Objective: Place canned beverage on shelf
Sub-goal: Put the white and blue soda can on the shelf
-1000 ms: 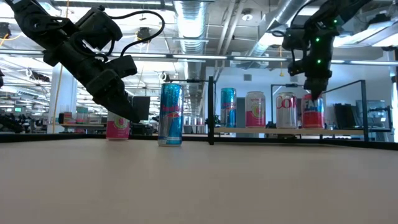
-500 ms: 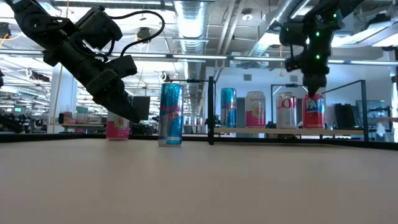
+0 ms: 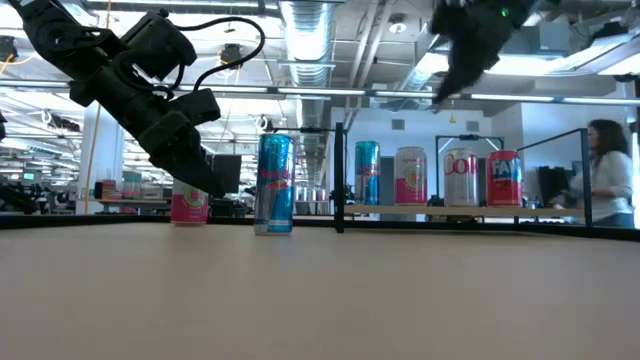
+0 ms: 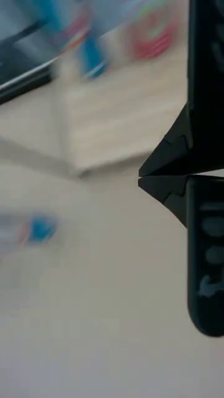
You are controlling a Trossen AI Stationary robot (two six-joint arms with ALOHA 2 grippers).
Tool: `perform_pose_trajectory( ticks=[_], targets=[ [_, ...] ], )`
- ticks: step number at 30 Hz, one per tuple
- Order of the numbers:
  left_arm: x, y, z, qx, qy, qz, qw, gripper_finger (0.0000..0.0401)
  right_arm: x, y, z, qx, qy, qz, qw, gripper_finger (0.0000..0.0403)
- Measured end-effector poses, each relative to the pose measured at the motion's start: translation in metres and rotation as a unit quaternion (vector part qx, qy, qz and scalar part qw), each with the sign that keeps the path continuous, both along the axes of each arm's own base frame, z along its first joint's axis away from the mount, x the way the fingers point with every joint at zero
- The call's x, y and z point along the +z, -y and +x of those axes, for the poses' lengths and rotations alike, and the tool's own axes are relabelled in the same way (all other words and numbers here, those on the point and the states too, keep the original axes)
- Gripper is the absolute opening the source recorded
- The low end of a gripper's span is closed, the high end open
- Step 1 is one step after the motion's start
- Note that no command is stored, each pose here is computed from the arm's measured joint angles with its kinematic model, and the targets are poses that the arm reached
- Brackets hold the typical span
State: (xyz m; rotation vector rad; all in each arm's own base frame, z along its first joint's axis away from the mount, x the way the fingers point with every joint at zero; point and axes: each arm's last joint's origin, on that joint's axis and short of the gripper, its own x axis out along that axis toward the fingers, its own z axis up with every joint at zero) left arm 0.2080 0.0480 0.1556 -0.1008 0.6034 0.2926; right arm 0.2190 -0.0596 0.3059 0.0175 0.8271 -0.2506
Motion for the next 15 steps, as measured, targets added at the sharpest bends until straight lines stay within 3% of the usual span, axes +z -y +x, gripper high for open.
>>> perform_pose_trajectory(
  ticks=[6,15],
  targets=[
    [0.000,0.001,0.000,-0.019,0.001,-0.008,1.000,0.0314,-0.017,-0.046,0.034,0.099,0.079,-0.020,0.992,0.0021],
    [0.001,-0.001,0.009,-0.022,0.040,0.002,0.999,0.0314,-0.060,-0.097,0.047,0.127,0.049,-0.048,0.989,0.0021]
  ],
)
